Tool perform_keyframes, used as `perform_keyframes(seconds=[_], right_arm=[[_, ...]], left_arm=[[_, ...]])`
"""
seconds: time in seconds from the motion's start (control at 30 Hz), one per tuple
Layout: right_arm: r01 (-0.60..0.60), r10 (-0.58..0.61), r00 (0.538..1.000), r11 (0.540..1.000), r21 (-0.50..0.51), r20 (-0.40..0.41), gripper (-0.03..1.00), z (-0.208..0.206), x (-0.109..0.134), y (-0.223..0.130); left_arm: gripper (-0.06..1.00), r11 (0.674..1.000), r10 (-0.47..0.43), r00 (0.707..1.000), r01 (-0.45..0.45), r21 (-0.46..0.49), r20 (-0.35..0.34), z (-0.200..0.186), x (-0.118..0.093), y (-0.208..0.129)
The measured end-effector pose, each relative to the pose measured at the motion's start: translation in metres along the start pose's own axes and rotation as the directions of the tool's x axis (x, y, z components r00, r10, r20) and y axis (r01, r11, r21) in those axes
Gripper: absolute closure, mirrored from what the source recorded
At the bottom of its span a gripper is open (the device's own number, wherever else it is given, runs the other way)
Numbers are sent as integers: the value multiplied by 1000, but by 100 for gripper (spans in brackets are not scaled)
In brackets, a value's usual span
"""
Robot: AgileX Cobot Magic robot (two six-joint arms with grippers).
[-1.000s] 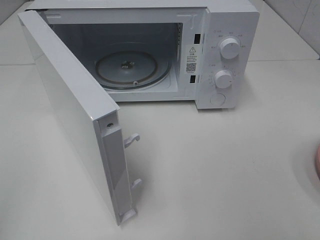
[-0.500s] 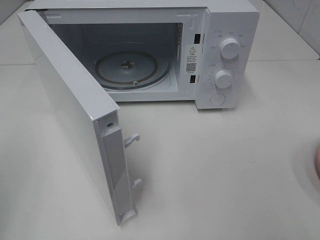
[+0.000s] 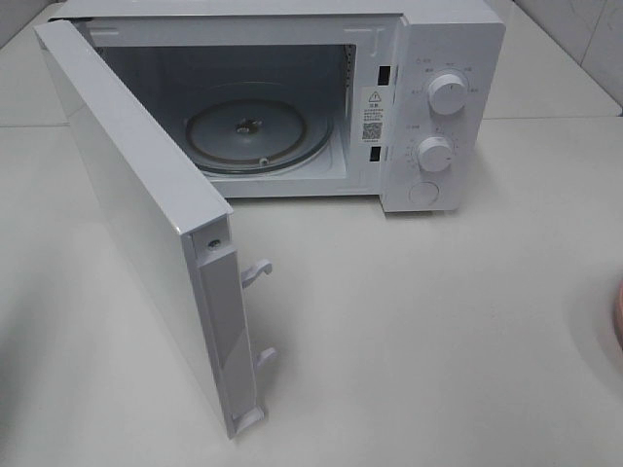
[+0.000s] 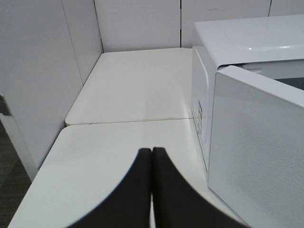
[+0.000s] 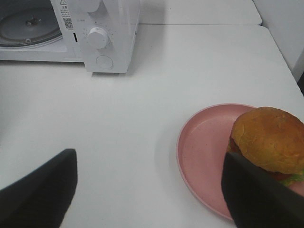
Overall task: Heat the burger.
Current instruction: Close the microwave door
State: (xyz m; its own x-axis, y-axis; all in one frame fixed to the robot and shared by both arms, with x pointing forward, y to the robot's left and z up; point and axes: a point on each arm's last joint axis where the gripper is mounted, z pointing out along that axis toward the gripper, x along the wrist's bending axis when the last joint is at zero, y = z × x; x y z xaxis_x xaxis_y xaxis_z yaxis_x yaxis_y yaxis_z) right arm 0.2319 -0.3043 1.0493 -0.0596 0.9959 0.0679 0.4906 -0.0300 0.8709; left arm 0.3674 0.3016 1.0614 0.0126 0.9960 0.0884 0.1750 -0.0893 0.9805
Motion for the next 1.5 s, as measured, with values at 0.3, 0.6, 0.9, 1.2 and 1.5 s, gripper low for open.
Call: perform_keyframes(seconds=[0.3,0.6,0.9,1.2,1.5], right_arm=[[0,0,1000,1000,0,0,21,0,0,0],[0,0,1000,1000,0,0,21,0,0,0],[0,0,1000,1000,0,0,21,0,0,0],[0,0,1000,1000,0,0,21,0,0,0],[0,0,1000,1000,0,0,21,0,0,0]], left_arm=[[94,995,-6,999,12,-101,53,32,-9,-35],[94,993,2,991,13,-115,133,69,-19,-58],[94,997,-13,964,32,-70,266,94,-32,-77],[94,998,45,904,-27,-48,425,116,-47,-83],[94,999,42,837,-30,-32,546,145,-74,-81]])
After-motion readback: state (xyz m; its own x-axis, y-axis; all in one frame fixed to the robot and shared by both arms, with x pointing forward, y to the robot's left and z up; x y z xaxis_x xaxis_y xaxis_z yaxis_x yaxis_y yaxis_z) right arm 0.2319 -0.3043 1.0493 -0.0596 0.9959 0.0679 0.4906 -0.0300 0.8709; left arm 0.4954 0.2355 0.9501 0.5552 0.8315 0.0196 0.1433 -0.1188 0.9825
